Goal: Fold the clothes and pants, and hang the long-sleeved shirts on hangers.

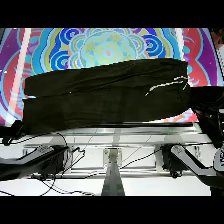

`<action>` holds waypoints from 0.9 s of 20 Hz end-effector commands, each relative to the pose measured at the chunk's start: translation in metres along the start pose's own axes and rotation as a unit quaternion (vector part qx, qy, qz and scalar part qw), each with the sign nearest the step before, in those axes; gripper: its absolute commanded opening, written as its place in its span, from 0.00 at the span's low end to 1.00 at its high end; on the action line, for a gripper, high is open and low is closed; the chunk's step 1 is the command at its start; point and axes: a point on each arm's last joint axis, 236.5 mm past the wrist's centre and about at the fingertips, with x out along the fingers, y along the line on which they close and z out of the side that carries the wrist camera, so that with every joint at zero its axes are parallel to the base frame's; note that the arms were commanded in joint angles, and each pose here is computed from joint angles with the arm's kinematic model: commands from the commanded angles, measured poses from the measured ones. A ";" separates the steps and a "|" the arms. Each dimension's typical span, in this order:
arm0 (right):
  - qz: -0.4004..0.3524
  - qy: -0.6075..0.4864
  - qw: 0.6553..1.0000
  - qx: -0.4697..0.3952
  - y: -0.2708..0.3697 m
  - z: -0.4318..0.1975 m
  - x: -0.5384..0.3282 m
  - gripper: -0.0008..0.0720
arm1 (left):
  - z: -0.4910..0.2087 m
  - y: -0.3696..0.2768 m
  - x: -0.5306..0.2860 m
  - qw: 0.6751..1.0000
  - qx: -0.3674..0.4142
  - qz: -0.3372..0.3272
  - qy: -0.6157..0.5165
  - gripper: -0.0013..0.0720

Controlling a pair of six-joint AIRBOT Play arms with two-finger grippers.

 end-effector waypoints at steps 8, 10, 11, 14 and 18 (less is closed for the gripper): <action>-0.042 -0.100 0.983 -0.148 0.045 0.052 -0.131 0.05 | 0.103 -0.101 -0.126 0.953 0.111 -0.175 -0.221 0.04; -0.076 -0.149 0.973 -0.159 0.048 0.063 -0.175 0.05 | 0.108 -0.106 -0.131 0.951 0.119 -0.171 -0.230 0.04; -0.095 -0.171 0.965 -0.176 0.049 0.065 -0.197 0.05 | 0.108 -0.111 -0.129 0.950 0.125 -0.171 -0.228 0.04; -0.135 -0.220 0.944 -0.204 0.049 0.066 -0.240 0.05 | 0.113 -0.130 -0.129 0.945 0.147 -0.169 -0.236 0.03; -0.092 -0.213 0.956 -0.182 0.061 0.077 -0.219 0.05 | 0.141 -0.173 -0.133 0.931 0.149 -0.158 -0.292 0.03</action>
